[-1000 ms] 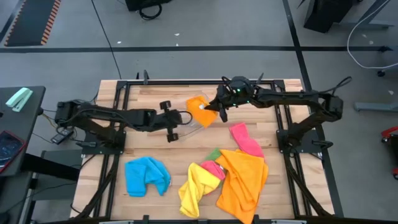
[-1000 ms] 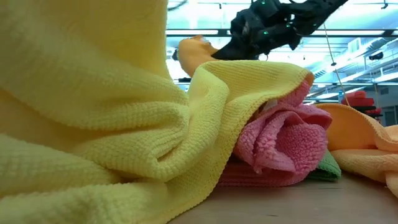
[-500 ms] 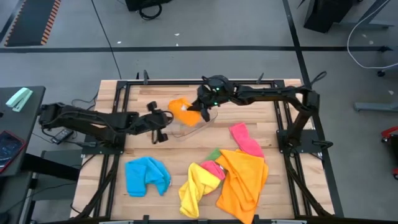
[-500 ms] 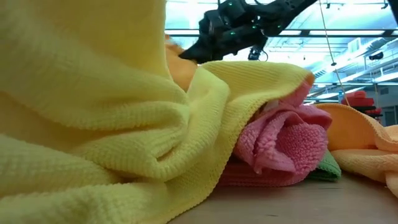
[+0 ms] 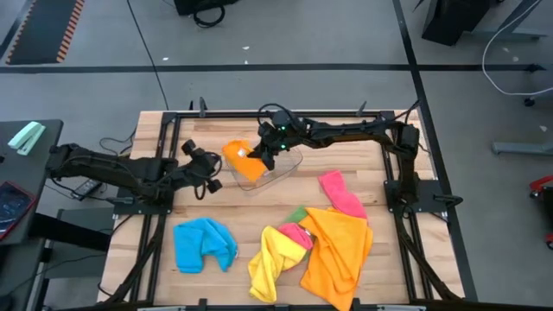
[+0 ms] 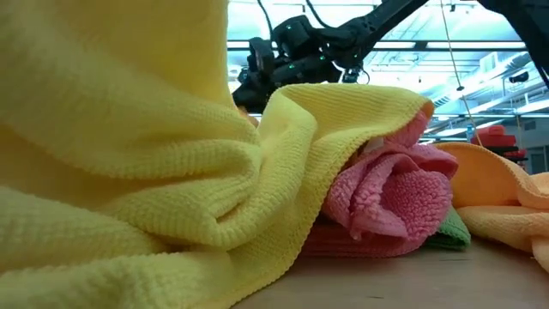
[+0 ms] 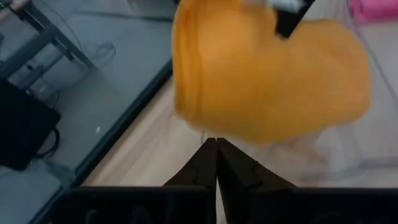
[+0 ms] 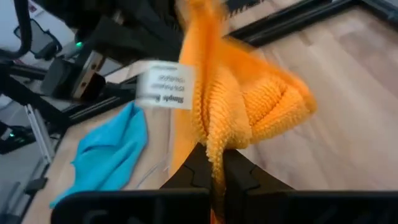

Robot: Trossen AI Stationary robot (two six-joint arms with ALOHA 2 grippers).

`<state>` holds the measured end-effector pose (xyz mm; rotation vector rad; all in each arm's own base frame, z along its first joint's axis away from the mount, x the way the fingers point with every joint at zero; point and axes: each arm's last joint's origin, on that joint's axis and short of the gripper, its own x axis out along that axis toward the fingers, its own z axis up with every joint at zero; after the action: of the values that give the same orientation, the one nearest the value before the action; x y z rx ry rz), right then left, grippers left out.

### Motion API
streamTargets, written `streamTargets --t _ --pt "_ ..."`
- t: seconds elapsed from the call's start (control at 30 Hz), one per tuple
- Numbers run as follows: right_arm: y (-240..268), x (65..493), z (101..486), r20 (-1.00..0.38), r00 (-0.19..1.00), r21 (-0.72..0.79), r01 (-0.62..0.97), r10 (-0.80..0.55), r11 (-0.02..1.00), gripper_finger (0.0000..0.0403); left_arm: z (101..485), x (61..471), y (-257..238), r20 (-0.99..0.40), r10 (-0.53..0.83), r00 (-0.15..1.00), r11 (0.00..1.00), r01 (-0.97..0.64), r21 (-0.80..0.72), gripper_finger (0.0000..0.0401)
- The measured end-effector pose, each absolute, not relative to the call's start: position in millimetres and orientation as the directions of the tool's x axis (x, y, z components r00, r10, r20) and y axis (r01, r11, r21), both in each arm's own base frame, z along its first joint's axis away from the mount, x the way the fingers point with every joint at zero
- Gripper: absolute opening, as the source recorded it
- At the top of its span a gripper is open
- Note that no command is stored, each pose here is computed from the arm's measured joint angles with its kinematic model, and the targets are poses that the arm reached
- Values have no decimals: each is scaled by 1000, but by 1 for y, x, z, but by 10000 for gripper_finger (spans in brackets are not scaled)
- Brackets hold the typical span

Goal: Fold microfiber towels
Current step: Put the folded orange microfiber towel into the transparent bin

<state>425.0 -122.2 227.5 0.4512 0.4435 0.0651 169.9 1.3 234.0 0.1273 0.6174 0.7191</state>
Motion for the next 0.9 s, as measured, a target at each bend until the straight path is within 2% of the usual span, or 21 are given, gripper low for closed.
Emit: streamTargets --t 0.17,0.43,0.7,0.9 --pt "-120 436 212 -424 891 503 84 161 860 12 238 169 -2 -467 639 612 763 -580 285 9" --pt "-120 439 187 -511 846 587 214 153 781 12 237 167 -8 -474 617 628 782 -556 281 36" --pt "-119 434 180 -586 799 592 310 133 744 12 235 166 -10 -487 610 625 786 -553 276 17" --pt "-118 435 180 -585 804 603 342 108 721 12 235 166 -10 -488 610 624 786 -552 277 10"
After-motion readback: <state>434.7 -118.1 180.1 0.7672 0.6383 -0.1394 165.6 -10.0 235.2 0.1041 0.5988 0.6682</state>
